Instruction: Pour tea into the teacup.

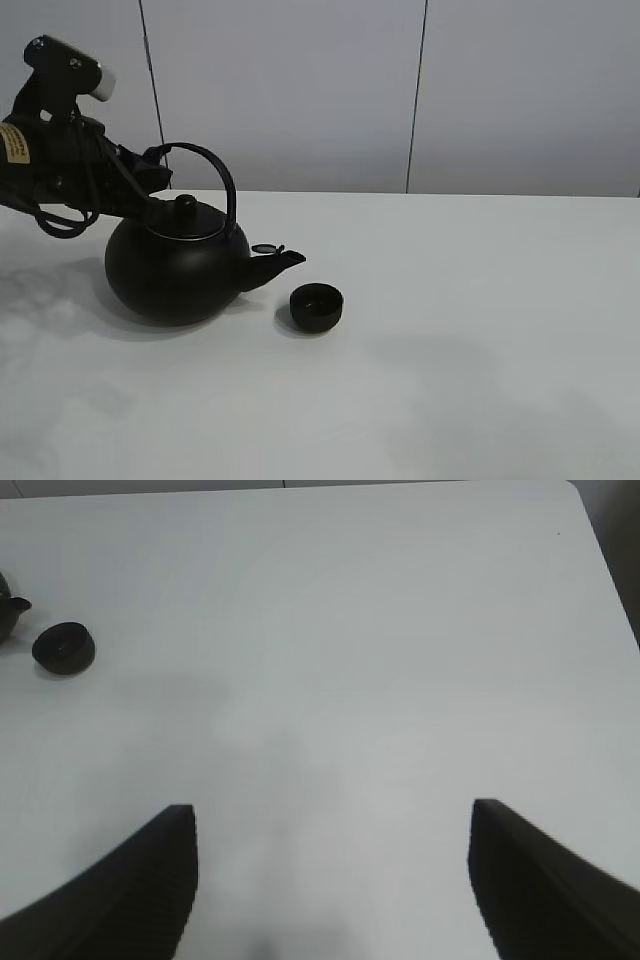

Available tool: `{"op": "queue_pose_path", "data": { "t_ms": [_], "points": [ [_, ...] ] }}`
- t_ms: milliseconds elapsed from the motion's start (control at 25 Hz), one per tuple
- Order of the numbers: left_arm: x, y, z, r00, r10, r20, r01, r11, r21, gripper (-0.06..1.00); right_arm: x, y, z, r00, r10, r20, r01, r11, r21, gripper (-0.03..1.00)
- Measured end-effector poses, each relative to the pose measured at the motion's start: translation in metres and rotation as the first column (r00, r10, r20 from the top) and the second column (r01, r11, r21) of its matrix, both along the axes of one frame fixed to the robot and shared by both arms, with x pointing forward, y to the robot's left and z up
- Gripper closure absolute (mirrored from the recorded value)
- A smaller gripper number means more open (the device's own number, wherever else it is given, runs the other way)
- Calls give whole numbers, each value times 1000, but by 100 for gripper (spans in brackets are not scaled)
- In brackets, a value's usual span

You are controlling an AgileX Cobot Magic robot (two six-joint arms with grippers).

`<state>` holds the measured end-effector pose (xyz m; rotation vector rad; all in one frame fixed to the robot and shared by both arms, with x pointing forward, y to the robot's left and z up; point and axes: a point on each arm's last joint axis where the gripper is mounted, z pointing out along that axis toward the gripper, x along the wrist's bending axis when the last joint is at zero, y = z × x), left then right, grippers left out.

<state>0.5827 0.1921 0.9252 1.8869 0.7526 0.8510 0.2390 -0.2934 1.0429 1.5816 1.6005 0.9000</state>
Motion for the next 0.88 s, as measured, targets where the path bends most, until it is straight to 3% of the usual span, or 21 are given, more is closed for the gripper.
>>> {"op": "queue_pose_path", "data": {
  "t_ms": [880],
  "points": [
    [-1, -1, -1, 1000, -8, -6, 8, 1000, 12, 83, 0, 0, 0, 1000, 0, 0, 0, 1000, 0, 45]
  ]
}}
